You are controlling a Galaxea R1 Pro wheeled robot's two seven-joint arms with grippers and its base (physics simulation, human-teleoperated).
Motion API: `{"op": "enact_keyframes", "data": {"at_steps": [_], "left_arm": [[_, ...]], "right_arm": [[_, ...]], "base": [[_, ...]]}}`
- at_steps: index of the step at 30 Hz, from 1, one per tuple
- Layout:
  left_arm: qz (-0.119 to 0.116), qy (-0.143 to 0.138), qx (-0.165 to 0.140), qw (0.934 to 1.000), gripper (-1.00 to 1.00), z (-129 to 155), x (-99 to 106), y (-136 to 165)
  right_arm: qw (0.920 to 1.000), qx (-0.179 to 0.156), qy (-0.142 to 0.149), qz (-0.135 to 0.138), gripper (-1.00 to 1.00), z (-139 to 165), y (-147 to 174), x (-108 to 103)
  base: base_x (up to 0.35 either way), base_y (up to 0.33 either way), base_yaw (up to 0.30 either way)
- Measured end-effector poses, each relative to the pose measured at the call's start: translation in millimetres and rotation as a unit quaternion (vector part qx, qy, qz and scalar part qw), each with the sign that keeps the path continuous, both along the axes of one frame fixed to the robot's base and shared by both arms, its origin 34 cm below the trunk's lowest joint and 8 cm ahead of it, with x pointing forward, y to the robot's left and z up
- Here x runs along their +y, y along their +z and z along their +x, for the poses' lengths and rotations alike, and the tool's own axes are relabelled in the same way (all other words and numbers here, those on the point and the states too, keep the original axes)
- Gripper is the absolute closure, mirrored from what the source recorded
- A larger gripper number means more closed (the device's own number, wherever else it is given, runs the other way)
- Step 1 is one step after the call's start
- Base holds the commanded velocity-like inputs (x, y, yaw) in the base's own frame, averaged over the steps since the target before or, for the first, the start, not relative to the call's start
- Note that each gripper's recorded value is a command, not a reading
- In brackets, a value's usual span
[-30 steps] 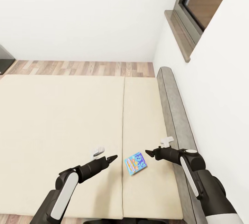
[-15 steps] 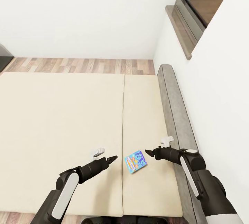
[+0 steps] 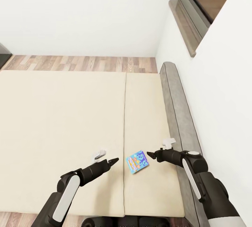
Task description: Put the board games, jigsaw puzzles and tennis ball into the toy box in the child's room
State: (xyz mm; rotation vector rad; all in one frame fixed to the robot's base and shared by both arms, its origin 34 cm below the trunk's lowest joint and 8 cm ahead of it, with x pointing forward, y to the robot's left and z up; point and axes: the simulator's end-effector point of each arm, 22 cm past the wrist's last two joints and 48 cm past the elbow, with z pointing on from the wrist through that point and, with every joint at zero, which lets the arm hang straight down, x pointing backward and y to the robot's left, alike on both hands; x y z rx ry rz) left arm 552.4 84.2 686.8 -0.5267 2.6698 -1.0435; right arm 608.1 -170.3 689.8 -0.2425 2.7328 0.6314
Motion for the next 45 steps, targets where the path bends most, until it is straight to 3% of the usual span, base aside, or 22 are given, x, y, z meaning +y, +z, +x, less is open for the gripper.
{"op": "enact_keyframes", "data": {"at_steps": [12,19,23,34,45], "left_arm": [[0.003,0.000,0.003,1.0000,-1.00,2.4,1.5,-7.2],[0.004,-0.002,-0.017,0.9998,-1.00,35.4,1.0,-4.5],[0.000,-0.003,-0.024,0.9997,-1.00,55.3,-1.4,-6.5],[-0.003,0.003,-0.007,1.0000,-1.00,57.7,-2.8,-31.6],[-0.021,0.007,-0.013,0.9997,-1.00,77.4,-6.7,-45.8]], "right_arm": [[0.9999,0.014,-0.002,0.000,-1.00,-5.7,-9.8,-1.2],[0.9994,0.034,-0.006,-0.004,-1.00,-8.5,-18.5,-4.3],[0.9988,0.046,-0.014,-0.007,-1.00,2.8,-20.2,-8.6],[0.9961,0.083,-0.028,-0.010,-1.00,24.9,-31.2,-16.3],[0.9921,0.119,-0.037,-0.012,-1.00,38.5,-51.8,-21.2]], "base": [[0.000,0.000,0.000],[0.000,0.000,0.000],[0.000,0.000,0.000],[0.000,0.000,0.000],[0.000,0.000,0.000]]}}
